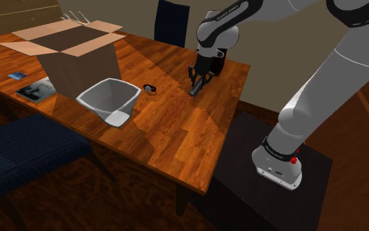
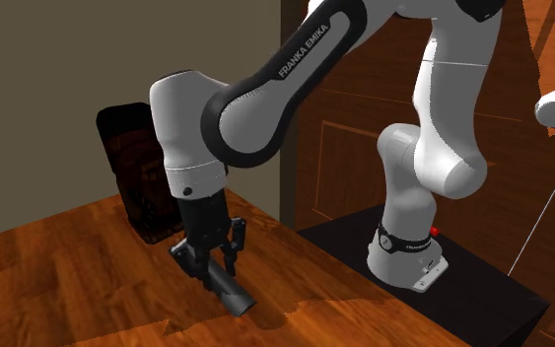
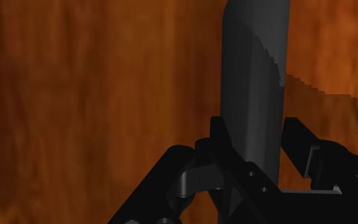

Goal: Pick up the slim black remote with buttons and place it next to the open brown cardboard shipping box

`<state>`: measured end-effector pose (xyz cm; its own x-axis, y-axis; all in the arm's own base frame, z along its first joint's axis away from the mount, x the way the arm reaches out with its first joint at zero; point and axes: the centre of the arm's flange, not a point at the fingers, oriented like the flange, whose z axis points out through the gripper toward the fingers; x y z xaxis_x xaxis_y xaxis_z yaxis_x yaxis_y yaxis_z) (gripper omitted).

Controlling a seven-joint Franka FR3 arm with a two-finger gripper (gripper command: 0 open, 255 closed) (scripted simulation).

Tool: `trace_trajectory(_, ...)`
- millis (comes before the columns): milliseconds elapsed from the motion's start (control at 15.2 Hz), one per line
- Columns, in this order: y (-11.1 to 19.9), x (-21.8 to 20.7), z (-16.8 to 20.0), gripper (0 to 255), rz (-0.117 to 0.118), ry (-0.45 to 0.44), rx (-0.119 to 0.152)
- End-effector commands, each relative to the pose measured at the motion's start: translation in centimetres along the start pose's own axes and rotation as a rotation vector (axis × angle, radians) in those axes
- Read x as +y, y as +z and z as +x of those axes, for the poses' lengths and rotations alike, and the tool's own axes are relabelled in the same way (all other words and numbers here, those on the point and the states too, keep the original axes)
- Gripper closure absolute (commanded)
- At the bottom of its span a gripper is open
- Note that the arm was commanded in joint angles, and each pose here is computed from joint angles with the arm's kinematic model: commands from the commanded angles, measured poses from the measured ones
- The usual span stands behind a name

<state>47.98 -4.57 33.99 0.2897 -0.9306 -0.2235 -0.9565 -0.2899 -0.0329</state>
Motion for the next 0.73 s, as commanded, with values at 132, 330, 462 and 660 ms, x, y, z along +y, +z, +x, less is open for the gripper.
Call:
trace_trajectory(132,-2.0,-0.1,-0.5,255,0.0,0.0,0.0)
trace_trajectory(330,-3.6,-0.1,-0.9,255,0.0,0.0,0.0)
trace_trajectory(462,-4.6,-0.2,-1.1,255,0.0,0.0,0.0)
trace_trajectory(660,-6.1,-0.2,-1.5,255,0.0,0.0,0.0)
